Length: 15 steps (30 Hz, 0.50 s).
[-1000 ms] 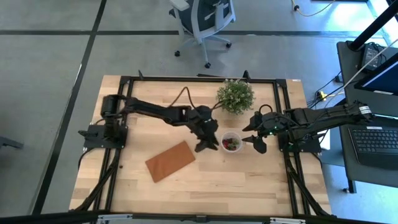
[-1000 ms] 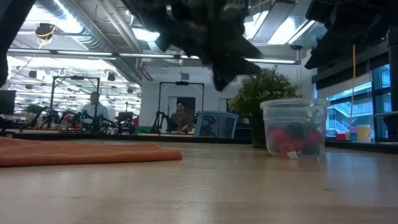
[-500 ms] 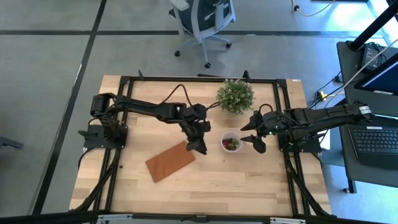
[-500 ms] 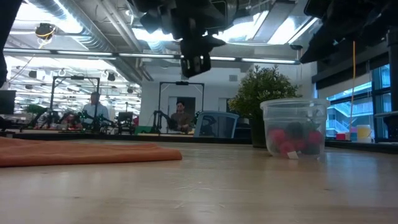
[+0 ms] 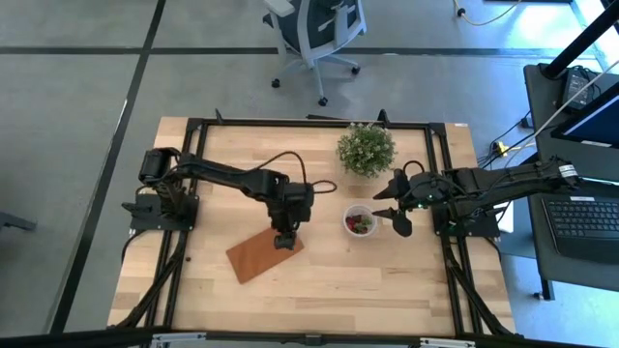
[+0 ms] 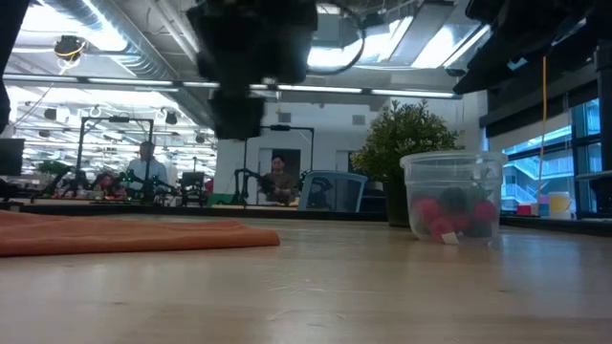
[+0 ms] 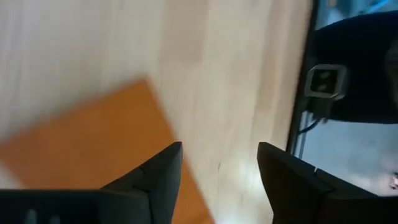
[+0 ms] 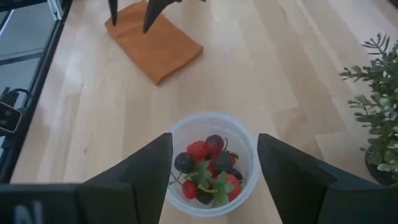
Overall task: Pick and placing Produce into tupperware
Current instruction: Put the blueberry into the transparent container
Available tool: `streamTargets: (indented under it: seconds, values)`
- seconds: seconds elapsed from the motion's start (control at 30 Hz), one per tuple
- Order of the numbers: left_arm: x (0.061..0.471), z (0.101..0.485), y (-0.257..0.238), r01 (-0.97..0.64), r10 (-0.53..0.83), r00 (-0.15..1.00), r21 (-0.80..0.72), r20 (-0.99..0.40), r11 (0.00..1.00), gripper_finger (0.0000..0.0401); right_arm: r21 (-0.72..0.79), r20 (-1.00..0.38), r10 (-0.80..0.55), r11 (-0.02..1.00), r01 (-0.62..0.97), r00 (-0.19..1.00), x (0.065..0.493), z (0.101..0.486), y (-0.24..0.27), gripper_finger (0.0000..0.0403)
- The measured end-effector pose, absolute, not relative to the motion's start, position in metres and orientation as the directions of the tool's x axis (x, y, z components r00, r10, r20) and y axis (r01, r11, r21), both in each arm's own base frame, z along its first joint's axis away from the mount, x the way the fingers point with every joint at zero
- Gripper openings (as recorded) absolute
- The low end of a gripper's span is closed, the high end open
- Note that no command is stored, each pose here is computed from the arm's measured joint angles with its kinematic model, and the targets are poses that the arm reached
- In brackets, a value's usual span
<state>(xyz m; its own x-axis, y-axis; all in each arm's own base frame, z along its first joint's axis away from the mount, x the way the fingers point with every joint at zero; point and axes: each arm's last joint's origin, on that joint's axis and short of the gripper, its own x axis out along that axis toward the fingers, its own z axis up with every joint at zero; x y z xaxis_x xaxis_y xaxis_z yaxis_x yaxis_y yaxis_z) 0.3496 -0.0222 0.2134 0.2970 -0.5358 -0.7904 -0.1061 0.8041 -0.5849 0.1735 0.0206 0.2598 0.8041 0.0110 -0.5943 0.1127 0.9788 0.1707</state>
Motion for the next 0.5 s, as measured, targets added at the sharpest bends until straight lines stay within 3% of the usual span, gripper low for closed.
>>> streamTargets:
  seconds: [0.13,0.37,0.5]
  values:
    - [0.334,0.209,-0.029,-0.197,-0.516,0.152,-0.537,-0.843,0.82,0.0206,0.158,-0.592,0.002,0.981,0.114,0.806,0.174,0.26,0.02,0.0237]
    - [0.292,0.207,-0.045,-0.265,-0.369,-0.251,-0.303,-0.895,0.915,0.0206,0.121,-0.584,-0.034,0.984,0.129,0.811,0.174,0.261,0.019,0.0237]
    - [0.278,0.197,-0.055,-0.266,-0.332,-0.323,-0.252,-0.886,0.931,0.0206,0.112,-0.55,-0.032,0.988,0.111,0.835,0.176,0.264,0.019,0.0237]
